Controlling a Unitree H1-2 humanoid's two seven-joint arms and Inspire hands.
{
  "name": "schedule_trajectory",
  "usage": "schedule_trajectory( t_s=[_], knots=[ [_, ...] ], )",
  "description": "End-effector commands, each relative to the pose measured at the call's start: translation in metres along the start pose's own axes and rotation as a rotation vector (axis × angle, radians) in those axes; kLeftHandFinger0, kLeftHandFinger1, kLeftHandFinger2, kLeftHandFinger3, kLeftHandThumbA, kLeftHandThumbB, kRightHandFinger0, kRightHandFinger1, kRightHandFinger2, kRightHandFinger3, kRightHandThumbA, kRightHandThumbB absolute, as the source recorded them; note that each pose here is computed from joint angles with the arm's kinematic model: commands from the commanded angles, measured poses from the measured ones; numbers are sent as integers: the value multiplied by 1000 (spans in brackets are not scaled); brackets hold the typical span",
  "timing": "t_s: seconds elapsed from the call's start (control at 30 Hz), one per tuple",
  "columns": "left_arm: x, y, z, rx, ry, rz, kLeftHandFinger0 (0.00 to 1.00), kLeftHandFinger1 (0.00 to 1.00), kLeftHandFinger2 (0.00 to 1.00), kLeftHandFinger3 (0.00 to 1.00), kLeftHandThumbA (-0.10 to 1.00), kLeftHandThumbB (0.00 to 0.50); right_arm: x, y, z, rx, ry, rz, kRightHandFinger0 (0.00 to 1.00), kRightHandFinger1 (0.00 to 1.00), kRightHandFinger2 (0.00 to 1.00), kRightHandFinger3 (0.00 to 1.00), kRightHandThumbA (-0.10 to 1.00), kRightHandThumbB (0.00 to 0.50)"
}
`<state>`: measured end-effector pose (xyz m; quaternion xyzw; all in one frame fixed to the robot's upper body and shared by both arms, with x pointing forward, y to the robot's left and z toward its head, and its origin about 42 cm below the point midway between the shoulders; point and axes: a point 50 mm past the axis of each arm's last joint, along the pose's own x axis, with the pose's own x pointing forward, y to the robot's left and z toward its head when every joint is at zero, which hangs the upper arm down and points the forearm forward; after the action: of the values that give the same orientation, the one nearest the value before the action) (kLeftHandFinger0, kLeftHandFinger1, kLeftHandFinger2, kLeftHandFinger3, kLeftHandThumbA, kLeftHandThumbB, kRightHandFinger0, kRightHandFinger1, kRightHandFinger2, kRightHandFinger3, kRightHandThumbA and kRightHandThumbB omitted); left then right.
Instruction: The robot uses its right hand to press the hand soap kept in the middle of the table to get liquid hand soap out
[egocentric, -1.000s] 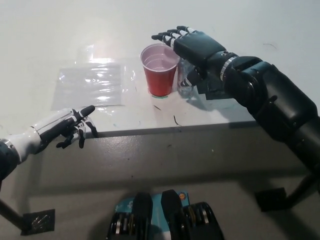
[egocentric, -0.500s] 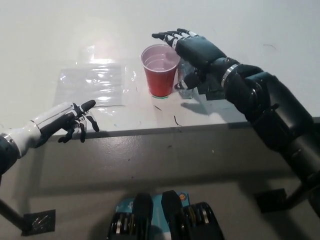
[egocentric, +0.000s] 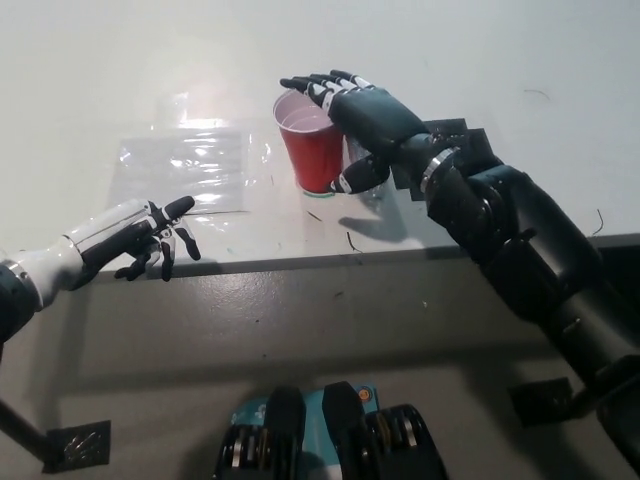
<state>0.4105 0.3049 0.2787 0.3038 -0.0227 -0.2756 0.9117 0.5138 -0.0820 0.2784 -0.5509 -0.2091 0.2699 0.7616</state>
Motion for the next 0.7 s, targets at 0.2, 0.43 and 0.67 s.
schedule_trajectory(
  t_s=[0.2,0.43,0.67],
  knots=[
    [-4,21,21,71,-50,22,39,75,254,547,1000,359,-31,55,-41,-204,220,279,1000,1000,1000,1000,1000,500],
    [-7,20,20,71,-52,30,36,74,251,550,1000,368,-32,35,-50,-273,232,274,1000,1000,1000,1000,1000,500],
    [-8,20,19,79,-53,26,48,82,258,559,1000,366,-30,19,-49,-287,242,253,1000,1000,1000,1000,1000,500]
  ],
)
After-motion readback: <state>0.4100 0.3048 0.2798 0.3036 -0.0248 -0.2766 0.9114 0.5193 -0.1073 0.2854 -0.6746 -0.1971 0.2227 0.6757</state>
